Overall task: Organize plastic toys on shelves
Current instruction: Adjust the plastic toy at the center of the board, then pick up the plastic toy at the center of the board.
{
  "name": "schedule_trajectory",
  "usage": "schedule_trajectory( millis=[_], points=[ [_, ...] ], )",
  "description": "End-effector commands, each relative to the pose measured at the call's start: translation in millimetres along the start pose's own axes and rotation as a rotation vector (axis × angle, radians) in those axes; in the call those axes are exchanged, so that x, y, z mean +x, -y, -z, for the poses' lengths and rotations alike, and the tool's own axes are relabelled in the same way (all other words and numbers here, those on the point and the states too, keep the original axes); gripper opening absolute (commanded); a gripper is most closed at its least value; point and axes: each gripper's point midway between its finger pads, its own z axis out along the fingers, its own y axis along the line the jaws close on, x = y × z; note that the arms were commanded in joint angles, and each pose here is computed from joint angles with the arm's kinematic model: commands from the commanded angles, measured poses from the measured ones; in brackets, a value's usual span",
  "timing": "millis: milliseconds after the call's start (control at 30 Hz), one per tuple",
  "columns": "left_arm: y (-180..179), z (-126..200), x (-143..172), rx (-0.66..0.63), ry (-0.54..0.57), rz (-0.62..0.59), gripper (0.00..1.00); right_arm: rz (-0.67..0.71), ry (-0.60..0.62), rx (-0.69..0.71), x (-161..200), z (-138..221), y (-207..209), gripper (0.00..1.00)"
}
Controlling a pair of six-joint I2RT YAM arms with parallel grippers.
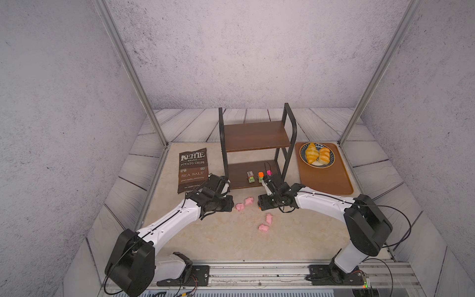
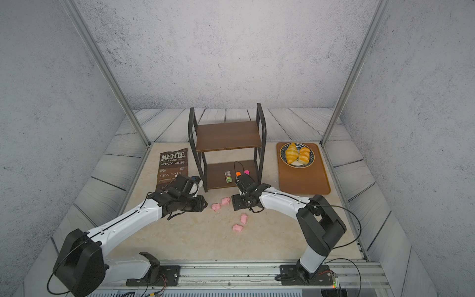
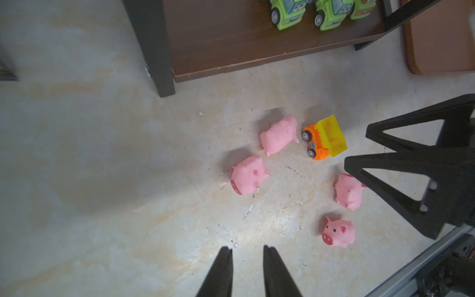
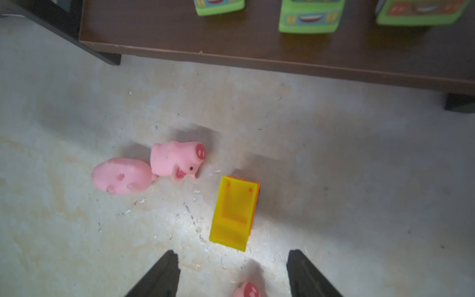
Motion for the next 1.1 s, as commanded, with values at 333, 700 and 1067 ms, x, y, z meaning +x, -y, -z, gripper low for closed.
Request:
schedule_trajectory(
  millis=[333, 700, 1067],
  points=[
    [-18, 11, 2, -0.039, 0.035, 0.027, 0.28, -0.040, -0.042, 0.104, 0, -39, 8, 0.58],
    [-21, 13, 4, -0.048, 0.033, 0.024, 0.28, -0.047, -0.051, 0.138, 5, -52, 16, 0.36],
    [-25, 16, 4, -0.070, 0.047, 0.025, 0.28, 0.048, 0.063, 0.004, -23, -9, -24, 0.23]
  ],
)
